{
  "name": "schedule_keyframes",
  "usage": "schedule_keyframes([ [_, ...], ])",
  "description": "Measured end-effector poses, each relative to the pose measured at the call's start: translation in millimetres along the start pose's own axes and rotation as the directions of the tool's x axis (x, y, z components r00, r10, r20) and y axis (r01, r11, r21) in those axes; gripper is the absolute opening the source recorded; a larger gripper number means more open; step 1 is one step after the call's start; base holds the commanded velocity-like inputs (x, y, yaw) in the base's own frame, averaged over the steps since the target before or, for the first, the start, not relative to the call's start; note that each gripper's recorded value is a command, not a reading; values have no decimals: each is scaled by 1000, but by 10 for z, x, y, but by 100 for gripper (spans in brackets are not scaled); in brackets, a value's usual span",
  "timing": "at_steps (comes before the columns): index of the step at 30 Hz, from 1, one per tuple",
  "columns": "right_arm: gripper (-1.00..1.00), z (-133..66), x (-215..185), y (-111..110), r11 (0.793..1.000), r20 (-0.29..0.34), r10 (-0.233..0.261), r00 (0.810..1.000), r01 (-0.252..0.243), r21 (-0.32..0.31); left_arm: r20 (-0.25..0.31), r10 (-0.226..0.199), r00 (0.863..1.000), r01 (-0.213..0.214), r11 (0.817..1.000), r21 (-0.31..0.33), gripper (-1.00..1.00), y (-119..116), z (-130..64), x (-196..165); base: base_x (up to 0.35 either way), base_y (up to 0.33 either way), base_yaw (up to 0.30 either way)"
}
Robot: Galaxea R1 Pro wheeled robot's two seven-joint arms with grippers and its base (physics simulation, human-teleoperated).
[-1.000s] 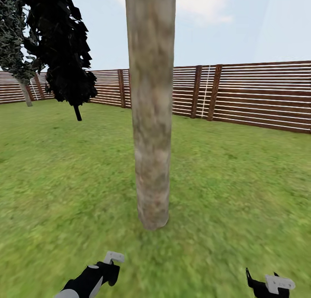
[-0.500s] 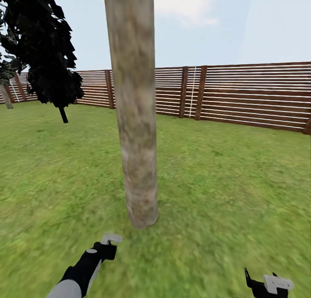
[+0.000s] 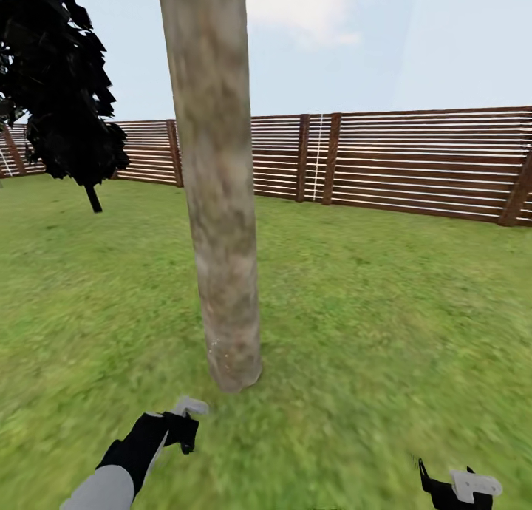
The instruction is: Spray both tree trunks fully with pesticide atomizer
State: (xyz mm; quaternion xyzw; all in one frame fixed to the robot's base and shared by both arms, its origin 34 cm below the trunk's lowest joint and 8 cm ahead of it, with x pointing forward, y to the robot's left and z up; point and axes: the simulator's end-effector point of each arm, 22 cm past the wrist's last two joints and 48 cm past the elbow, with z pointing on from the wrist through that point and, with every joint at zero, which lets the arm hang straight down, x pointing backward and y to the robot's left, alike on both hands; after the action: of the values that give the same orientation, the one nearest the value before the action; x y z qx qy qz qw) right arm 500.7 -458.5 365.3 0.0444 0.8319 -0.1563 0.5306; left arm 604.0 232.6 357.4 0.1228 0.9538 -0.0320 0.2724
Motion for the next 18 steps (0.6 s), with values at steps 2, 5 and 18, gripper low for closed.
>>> schedule_keyframes([
  [2, 100, -1, 9, 0, 1000, -2, 0, 1000, 0, 0, 2, 30, 1000, -30, 999, 12, -100, -111, 9, -74, 0, 0, -197],
  [5, 100, 1, 22, -7, 1000, -5, 0, 1000, 0, 2, -32, 45, 998, -43, 998, 46, -100, -403, 20, -166, 0, 0, -107],
  [18, 100, -9, 87, 10, 1000, -19, -5, 1000, 5, -2, -26, 24, 999, -21, 996, 82, -100, -432, 9, -352, -5, 0, -5],
])
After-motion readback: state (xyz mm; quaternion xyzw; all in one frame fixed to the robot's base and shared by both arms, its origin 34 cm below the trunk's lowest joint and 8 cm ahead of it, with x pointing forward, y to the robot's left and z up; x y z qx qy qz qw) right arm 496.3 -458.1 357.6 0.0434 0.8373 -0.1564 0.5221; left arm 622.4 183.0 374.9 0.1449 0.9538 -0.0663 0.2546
